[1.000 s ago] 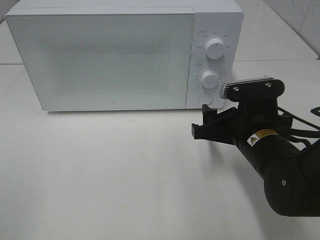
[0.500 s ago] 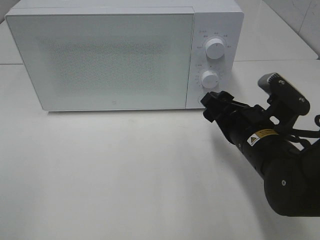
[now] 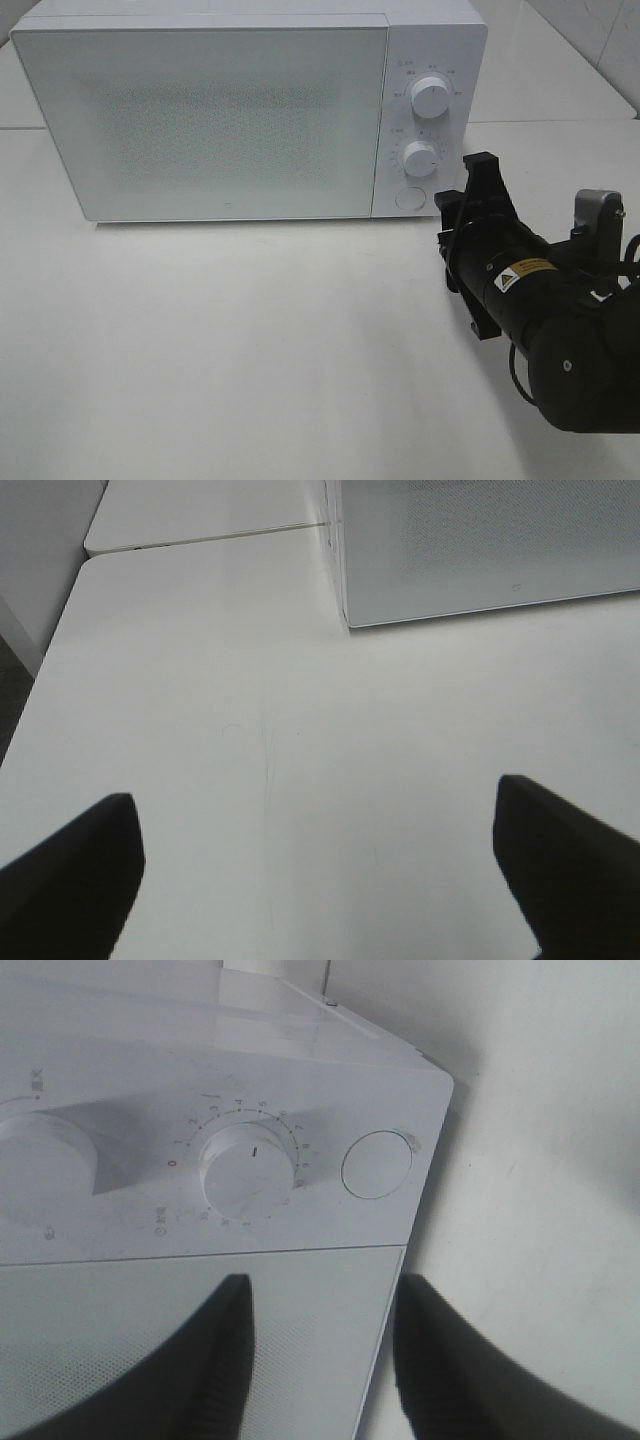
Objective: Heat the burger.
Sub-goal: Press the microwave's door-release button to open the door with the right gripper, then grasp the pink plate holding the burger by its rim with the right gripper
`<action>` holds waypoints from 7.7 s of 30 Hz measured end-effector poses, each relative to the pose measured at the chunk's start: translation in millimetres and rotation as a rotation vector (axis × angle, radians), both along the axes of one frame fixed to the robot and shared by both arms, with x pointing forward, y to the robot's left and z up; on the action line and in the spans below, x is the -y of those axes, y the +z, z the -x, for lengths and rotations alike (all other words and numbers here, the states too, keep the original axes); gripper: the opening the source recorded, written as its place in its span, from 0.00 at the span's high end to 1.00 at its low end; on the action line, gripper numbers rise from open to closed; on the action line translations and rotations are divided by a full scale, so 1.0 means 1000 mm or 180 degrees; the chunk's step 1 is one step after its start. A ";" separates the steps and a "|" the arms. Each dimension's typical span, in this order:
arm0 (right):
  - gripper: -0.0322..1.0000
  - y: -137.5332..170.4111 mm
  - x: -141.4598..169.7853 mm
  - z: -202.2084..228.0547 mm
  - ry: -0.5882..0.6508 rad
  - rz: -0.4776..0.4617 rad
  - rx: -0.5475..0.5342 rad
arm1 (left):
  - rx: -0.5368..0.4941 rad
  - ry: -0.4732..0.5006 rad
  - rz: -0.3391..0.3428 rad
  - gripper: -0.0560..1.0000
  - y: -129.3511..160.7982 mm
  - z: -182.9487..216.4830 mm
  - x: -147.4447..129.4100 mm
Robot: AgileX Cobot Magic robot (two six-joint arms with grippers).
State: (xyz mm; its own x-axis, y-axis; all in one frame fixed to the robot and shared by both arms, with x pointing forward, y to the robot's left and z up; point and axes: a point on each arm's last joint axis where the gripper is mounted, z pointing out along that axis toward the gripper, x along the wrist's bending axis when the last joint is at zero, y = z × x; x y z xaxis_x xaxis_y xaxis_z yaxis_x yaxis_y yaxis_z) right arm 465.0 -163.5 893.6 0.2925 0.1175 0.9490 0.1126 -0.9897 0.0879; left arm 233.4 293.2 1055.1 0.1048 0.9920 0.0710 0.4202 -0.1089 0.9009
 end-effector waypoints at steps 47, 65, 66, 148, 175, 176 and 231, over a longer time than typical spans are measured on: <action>0.96 -0.025 -0.008 -0.053 -0.0403 -0.0581 -0.0217 | 0.0000 0.0000 0.0000 0.13 0.000 0.000 0.000; 0.96 -0.041 -0.010 -0.089 -0.0419 -0.0602 -0.0316 | 0.0000 0.0000 0.0000 0.13 0.000 0.000 0.000; 0.96 -0.043 -0.009 -0.092 -0.0421 -0.0598 -0.0333 | 0.0000 0.0002 -0.0003 0.13 0.000 0.000 0.000; 0.96 -0.046 -0.025 -0.124 -0.0593 -0.0464 -0.0453 | 0.0000 0.0002 -0.0003 0.13 0.000 0.000 0.000; 0.96 -0.016 -0.008 -0.082 -0.0331 -0.0401 -0.0623 | 0.0000 0.0002 -0.0003 0.13 0.000 0.000 0.000; 0.96 -0.016 -0.008 -0.082 -0.0331 -0.0401 -0.0623 | 0.0000 0.0002 -0.0003 0.13 0.000 0.000 0.000; 0.96 0.102 0.017 -0.027 0.4860 0.4398 -0.1354 | 0.0000 0.0002 -0.0003 0.13 0.000 0.000 0.000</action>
